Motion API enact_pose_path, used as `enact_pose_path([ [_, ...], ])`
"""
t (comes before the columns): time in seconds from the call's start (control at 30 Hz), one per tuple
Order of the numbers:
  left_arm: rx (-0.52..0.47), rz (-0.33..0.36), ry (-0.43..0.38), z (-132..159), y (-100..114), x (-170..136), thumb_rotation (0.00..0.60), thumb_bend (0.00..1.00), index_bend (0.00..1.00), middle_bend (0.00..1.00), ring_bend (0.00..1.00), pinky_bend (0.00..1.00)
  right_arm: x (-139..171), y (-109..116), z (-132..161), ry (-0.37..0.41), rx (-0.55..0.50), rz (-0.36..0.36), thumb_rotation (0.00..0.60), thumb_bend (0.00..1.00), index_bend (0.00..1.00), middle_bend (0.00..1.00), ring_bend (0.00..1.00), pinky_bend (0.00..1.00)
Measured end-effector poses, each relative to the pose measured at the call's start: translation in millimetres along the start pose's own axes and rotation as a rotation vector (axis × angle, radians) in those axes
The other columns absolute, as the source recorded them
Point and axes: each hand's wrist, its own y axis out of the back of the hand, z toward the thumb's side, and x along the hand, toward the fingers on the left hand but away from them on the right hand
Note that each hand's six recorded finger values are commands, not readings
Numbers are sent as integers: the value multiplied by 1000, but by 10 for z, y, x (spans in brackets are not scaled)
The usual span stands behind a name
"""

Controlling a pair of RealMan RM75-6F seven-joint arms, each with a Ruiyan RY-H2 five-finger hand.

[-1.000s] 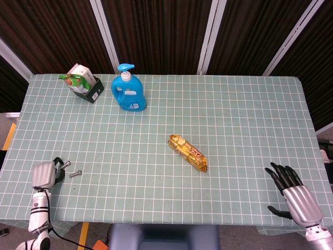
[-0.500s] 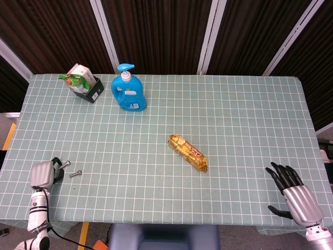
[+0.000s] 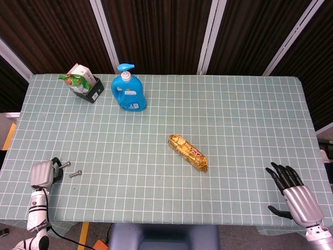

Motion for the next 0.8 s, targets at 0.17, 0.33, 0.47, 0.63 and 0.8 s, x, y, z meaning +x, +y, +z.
enact_pose_path([
  [0.17, -1, 5, 0, 2, 16, 3, 600, 422, 533, 1000, 1000, 1000, 0, -1, 1, 0, 0, 0, 600, 149, 0, 0, 0, 0],
  [0.33, -9, 30, -7, 21, 84, 4, 600, 427, 533, 1000, 1000, 1000, 0, -1, -2, 0, 0, 1, 600, 149, 0, 0, 0, 0],
  [0.47, -14, 49, -16, 41, 146, -4, 600, 427, 532, 1000, 1000, 1000, -2, -2, -1, 0, 0, 1, 600, 149, 0, 0, 0, 0],
  [0.63, -21, 66, -31, 84, 215, -27, 600, 427, 531, 1000, 1000, 1000, -4, -4, -1, 0, 0, 2, 600, 149, 0, 0, 0, 0],
  [0.8, -22, 75, -50, 143, 269, -56, 600, 427, 529, 1000, 1000, 1000, -2, 1, -2, 0, -1, 1, 600, 149, 0, 0, 0, 0],
])
